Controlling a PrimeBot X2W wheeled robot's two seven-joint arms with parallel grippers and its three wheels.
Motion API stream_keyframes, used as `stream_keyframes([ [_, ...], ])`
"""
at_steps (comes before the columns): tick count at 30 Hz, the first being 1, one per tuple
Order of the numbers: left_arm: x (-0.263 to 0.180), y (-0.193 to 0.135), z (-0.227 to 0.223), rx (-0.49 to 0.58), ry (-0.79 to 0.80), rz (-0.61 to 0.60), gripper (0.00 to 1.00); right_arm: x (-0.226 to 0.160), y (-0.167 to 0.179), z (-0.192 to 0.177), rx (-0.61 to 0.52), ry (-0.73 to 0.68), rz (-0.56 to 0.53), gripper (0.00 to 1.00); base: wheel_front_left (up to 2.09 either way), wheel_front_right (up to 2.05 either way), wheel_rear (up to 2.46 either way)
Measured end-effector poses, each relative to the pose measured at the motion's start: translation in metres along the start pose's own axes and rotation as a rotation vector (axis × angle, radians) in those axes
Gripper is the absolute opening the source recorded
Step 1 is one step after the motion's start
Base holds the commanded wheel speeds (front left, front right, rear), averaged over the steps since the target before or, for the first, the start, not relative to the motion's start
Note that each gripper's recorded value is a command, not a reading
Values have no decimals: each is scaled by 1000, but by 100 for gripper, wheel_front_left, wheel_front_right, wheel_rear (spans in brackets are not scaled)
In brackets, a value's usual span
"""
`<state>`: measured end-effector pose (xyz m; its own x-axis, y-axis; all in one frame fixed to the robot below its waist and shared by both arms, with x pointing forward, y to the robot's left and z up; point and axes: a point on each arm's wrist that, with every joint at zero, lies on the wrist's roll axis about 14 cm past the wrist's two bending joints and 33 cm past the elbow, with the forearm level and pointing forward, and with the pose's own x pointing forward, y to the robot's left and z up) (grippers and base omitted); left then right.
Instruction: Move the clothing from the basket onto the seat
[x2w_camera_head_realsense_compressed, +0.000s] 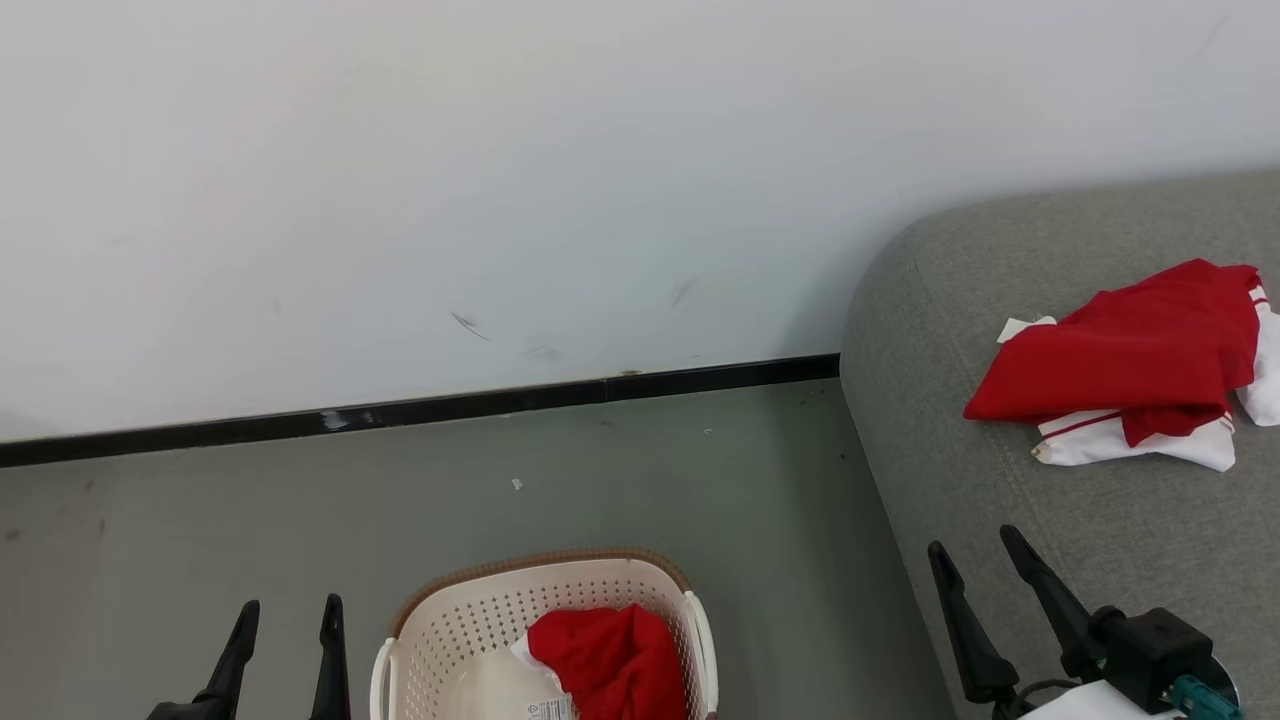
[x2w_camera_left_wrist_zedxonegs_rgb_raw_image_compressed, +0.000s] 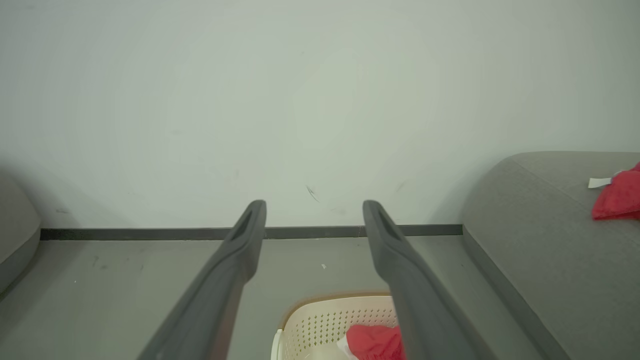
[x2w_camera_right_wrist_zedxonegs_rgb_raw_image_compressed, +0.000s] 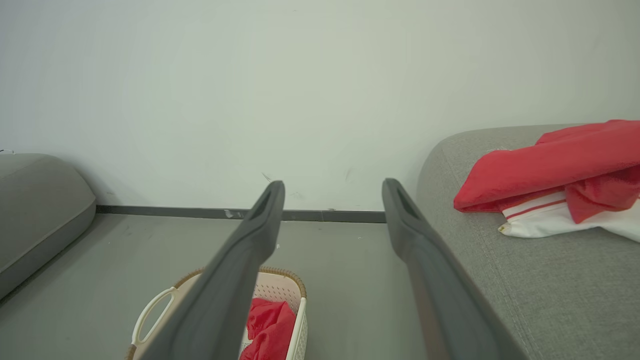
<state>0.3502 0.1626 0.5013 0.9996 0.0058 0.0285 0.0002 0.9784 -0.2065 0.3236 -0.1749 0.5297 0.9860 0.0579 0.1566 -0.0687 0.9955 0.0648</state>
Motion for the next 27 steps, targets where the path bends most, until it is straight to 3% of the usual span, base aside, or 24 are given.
stream_keyframes([
  [14, -3, -2, -17, 13, 56, -14, 100, 4, -1, -1, -1, 6, -3, 100, 0, 0, 0],
  [27, 9, -24, -53, 27, 197, -107, 100, 0, -8, -22, 0, 77, -27, 100, 0, 0, 0],
])
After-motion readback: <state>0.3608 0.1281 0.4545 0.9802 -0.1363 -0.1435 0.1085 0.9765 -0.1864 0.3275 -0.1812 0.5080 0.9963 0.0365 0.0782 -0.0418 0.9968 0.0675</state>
